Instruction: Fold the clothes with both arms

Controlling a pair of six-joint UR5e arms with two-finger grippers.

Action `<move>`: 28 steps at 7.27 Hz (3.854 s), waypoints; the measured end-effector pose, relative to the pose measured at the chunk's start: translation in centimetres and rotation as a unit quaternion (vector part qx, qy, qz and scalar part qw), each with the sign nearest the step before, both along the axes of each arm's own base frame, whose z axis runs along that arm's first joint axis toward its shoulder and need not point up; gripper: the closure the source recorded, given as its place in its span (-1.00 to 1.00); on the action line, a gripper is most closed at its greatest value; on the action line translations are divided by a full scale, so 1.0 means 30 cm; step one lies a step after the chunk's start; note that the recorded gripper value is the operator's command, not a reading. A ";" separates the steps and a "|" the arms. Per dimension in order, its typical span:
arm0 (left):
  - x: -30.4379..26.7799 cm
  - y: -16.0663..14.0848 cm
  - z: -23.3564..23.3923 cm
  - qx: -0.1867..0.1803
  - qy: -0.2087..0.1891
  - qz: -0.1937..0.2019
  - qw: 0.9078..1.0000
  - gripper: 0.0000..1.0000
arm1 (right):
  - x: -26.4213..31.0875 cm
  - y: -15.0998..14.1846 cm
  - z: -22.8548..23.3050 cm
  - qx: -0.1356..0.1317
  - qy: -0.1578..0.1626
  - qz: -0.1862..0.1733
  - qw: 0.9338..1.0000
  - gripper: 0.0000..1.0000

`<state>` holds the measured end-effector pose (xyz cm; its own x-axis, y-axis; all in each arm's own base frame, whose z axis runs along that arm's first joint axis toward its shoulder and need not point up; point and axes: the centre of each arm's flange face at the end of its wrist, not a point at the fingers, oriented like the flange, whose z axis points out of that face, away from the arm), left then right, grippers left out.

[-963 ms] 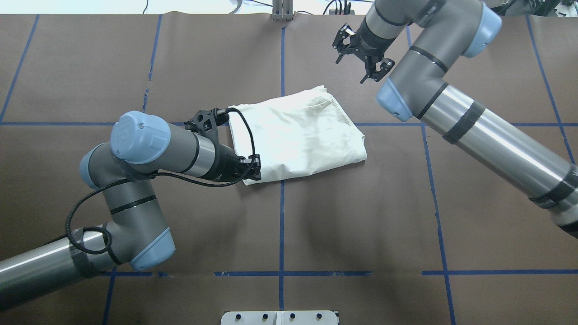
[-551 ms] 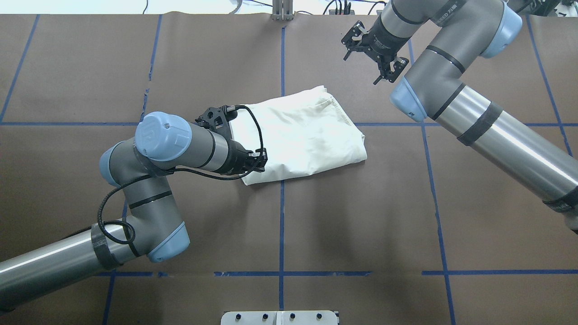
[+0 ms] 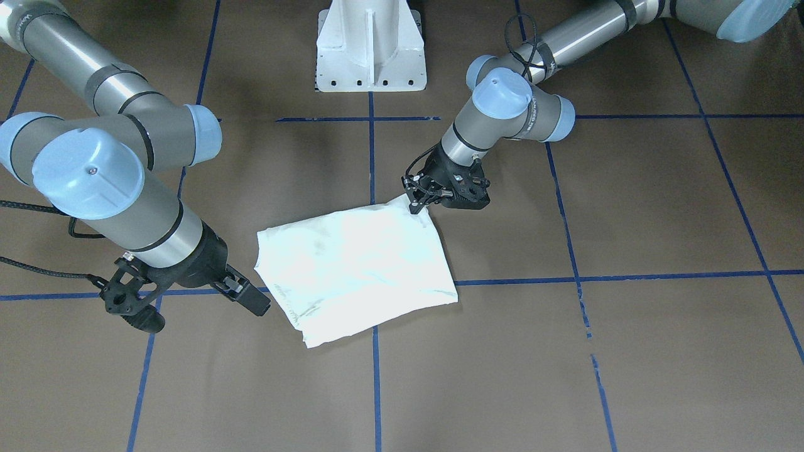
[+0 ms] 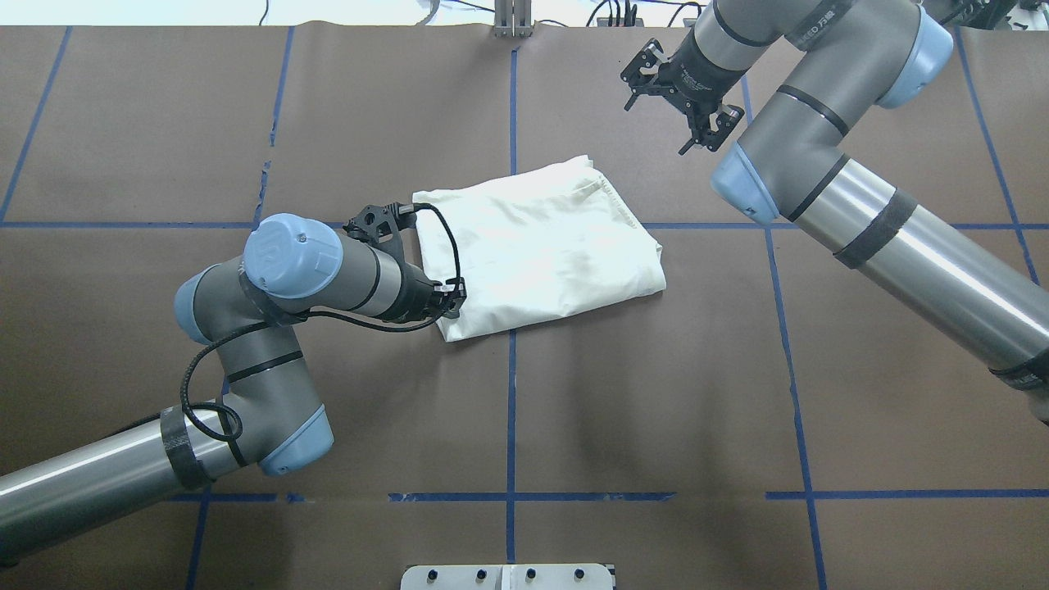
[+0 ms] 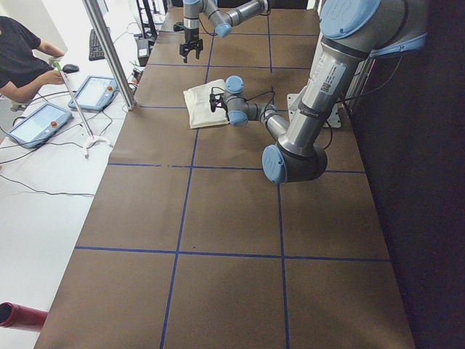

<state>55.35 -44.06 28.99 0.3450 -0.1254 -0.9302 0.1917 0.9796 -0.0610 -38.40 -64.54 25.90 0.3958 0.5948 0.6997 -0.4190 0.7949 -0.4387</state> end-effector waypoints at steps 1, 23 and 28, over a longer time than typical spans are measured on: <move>-0.002 0.003 0.019 -0.002 -0.004 0.000 1.000 1.00 | -0.004 0.002 0.002 0.000 0.001 0.000 1.000 -1.00; -2.084 -0.421 0.962 0.090 -0.236 0.099 0.963 -1.00 | 1.375 0.498 1.030 0.193 0.133 -0.228 0.945 -1.00; -2.056 -0.155 0.989 0.087 -0.179 0.105 0.974 -1.00 | 1.363 0.532 1.118 0.170 0.120 -0.238 0.949 -1.00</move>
<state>-6.32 -48.70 58.66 0.6528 0.1317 -0.7460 -0.0348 0.9889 0.1442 2.48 -48.58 59.46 0.7355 0.0638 0.6745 -0.0321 0.9977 -0.0594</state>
